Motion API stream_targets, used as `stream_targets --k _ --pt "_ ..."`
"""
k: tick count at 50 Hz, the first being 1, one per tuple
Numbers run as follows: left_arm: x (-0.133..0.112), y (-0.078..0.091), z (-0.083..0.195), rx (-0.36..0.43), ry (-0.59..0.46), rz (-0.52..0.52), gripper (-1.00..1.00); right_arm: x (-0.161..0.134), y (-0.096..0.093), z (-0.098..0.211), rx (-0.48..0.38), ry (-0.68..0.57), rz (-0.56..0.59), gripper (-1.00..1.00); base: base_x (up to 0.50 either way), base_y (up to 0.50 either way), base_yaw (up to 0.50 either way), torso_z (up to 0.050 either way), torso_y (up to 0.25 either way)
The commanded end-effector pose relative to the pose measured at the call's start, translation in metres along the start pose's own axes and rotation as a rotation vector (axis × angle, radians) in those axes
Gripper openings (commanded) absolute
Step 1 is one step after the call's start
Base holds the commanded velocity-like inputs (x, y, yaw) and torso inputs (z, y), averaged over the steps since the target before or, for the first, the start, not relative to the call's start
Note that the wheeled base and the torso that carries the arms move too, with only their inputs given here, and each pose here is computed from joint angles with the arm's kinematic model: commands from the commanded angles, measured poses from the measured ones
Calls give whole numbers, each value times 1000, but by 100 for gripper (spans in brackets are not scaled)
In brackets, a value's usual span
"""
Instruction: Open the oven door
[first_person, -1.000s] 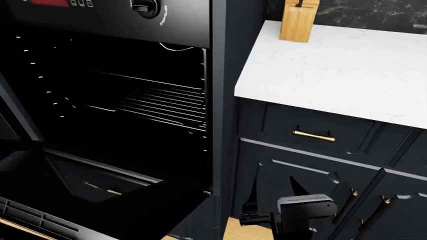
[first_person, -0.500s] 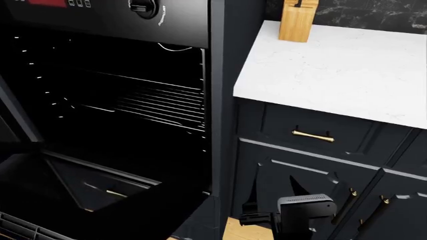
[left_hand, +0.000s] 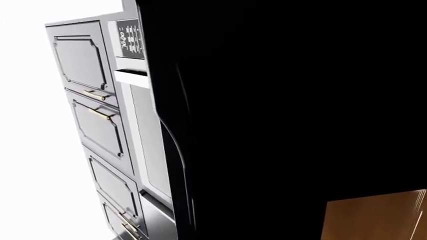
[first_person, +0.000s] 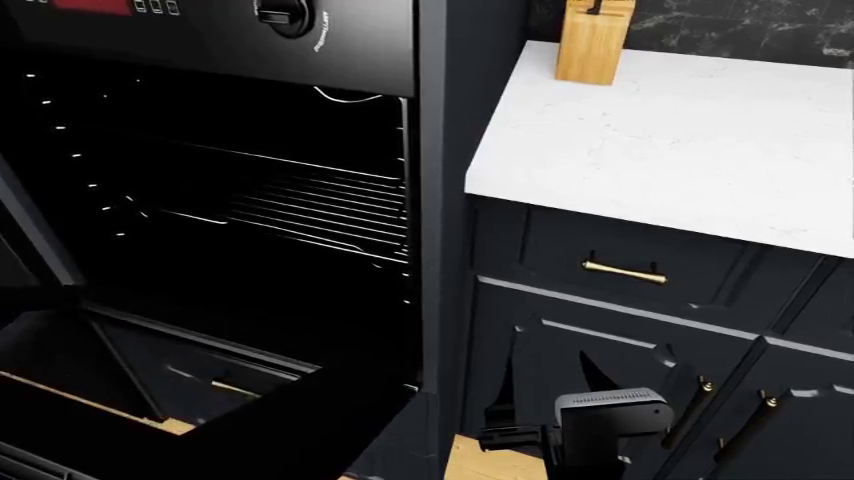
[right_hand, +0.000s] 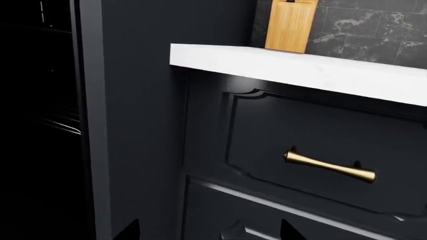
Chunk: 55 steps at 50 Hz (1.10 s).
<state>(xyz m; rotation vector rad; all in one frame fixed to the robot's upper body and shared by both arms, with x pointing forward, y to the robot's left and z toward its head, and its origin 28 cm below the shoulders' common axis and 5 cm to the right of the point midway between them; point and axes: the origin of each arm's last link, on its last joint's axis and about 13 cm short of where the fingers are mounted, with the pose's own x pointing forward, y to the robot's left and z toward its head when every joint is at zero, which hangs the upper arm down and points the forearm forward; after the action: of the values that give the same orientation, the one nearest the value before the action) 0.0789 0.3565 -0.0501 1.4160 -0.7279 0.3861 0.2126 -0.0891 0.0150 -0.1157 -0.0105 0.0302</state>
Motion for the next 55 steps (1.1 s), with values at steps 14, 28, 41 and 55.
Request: stream_targets --k 14,28,41,55 --pt "-9 22 -44 182 154 222 -100 -1 0 1 -3 1 -1 100 -1 2 6 1 2" --pt "-18 22 -44 196 181 183 -100 0 0 0 -5 1 -1 100 -2 5 9 1 1" --pt "-26 20 -43 202 202 147 -100 0 0 -1 -5 0 -2 100 -2 7 9 1 1" --pt "-34 20 -41 211 221 118 -100 -1 0 0 -6 0 -2 100 -2 7 8 0 1"
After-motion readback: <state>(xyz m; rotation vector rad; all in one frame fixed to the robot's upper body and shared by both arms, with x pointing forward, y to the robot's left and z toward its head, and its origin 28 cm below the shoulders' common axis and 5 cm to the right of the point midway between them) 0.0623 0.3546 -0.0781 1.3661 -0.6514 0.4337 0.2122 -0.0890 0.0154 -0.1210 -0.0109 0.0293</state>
